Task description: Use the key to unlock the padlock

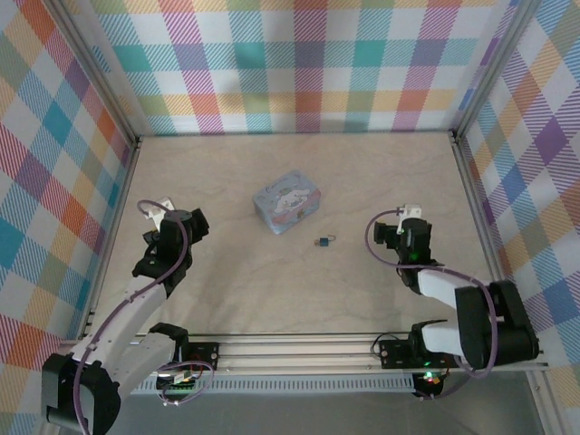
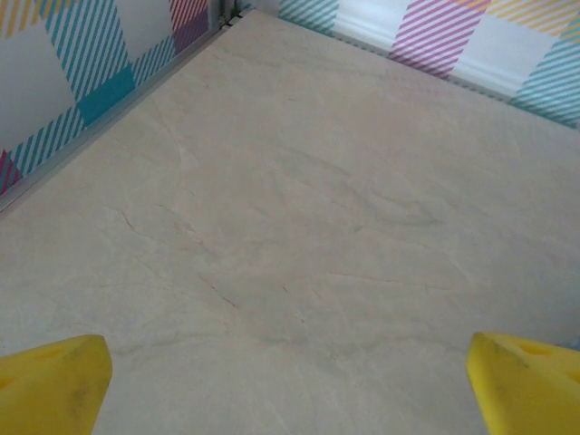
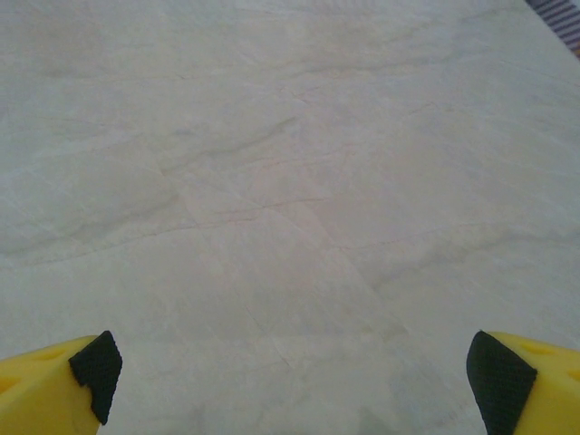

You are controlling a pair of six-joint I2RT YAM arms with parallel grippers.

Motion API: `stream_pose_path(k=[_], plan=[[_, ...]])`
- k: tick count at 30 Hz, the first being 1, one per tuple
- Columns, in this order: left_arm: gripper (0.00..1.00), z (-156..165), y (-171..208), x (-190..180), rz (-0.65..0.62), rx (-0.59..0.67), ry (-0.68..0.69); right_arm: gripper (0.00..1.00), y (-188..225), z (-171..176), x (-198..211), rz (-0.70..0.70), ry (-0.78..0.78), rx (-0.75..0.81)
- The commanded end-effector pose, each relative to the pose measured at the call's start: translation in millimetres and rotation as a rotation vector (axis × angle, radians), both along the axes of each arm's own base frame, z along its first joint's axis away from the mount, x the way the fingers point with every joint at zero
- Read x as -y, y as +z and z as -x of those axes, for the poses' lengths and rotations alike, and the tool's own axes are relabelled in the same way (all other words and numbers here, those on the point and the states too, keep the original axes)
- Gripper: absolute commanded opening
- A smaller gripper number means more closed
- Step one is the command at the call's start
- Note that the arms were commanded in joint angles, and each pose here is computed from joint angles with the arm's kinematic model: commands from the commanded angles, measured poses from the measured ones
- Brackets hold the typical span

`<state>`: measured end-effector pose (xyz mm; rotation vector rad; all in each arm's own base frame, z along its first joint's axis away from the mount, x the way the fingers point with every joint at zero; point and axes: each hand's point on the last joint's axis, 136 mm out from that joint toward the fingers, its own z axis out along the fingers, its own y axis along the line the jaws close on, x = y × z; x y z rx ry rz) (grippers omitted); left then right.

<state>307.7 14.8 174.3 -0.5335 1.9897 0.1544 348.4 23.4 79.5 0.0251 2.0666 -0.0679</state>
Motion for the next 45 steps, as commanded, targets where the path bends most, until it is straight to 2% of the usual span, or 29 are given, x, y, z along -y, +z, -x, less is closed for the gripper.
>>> stream_pose_path(k=[1, 7, 14, 16, 25, 29, 40, 45], plan=[[1.0, -7.8, 2.9, -7.3, -0.05, 0.024, 0.015, 1.0, 40.2, -32.3, -14.3, 0.02, 0.09, 0.152], [1.0, -14.9, -14.7, -7.6, -0.094, -0.042, 0.005, 1.0, 31.4, -39.0, -10.7, 0.029, 0.1, 0.2], [1.0, -22.0, -32.9, -4.3, -0.108, -0.1, -0.024, 1.0, 18.0, -44.2, 6.9, -0.053, 0.059, 0.206], [1.0, -24.5, -37.3, -2.9, -0.117, -0.114, -0.04, 1.0, 11.9, -48.9, 10.1, -0.083, 0.053, 0.125], [1.0, -44.5, -56.6, -0.7, -0.201, -0.141, -0.099, 1.0, 12.2, -48.4, 12.6, -0.109, 0.062, 0.129], [1.0, -57.0, -60.2, 5.3, -0.248, -0.098, -0.156, 1.0, 12.1, -48.4, 13.0, -0.109, 0.061, 0.129], [1.0, -79.9, -64.8, 24.8, -0.226, 0.044, -0.282, 1.0, 12.4, -48.5, 12.6, -0.107, 0.063, 0.13], [1.0, -81.5, -78.6, 21.5, -0.193, 0.084, -0.28, 1.0, 12.5, -48.5, 12.9, -0.108, 0.062, 0.131]])
